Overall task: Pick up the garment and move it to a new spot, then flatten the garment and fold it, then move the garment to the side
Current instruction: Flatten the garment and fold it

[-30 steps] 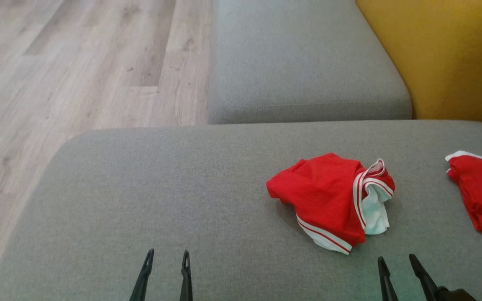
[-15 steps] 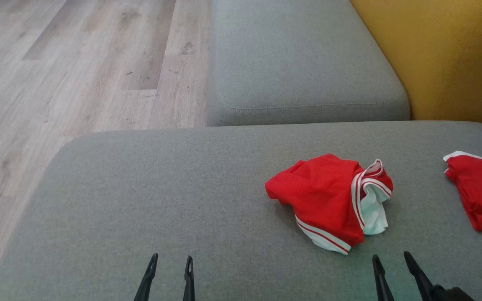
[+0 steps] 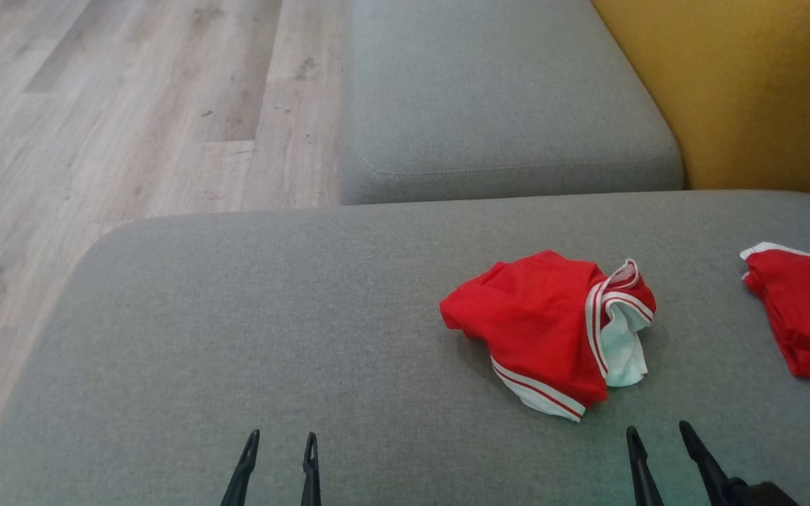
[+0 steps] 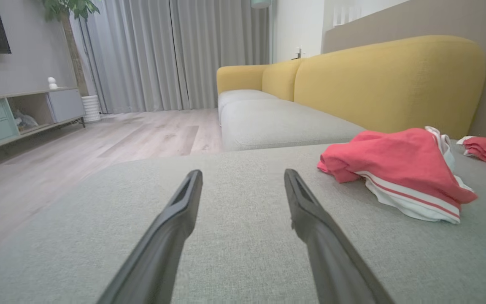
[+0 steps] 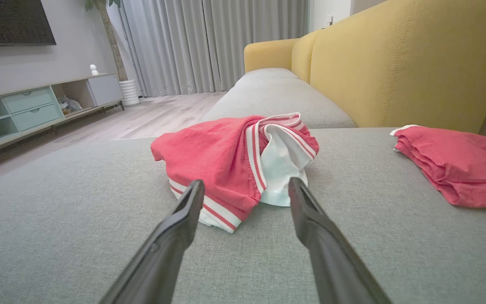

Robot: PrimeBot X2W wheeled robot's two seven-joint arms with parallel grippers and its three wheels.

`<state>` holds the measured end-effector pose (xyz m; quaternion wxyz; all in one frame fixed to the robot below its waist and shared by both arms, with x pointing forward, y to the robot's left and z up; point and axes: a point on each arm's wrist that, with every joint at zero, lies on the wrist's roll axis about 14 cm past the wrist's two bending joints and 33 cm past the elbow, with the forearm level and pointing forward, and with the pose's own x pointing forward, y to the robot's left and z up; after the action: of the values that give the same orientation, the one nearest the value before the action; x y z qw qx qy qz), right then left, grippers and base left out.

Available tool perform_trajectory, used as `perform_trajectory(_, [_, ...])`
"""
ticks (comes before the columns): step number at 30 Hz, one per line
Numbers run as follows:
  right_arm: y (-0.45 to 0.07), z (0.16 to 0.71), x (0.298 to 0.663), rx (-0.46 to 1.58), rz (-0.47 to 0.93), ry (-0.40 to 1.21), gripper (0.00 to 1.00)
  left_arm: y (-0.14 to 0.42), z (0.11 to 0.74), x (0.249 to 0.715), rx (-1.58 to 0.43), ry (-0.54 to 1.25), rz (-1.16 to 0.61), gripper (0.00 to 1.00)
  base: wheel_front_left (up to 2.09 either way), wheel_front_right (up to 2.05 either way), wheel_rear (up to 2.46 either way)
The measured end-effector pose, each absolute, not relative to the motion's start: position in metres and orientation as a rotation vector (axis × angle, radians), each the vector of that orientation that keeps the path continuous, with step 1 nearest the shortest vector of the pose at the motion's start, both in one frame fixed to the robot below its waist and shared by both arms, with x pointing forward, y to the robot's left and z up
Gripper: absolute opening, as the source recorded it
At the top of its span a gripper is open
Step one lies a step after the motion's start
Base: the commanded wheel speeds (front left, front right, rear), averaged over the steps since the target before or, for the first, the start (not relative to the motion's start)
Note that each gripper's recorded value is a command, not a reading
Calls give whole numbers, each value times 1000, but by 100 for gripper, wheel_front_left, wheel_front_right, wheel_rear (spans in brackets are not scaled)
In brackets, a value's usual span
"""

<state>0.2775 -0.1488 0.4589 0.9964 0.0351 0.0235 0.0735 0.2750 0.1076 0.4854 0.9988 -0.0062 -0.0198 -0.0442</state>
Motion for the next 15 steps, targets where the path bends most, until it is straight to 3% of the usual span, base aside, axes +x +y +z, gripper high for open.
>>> perform_trajectory(5, [-155,454,277,76,121,63,100,84,468,282,-6,22,-214,100,0,0,0])
perform_trajectory(15, [-160,457,285,90,85,64,100,-56,470,307,34,61,-777,100,0,0,0])
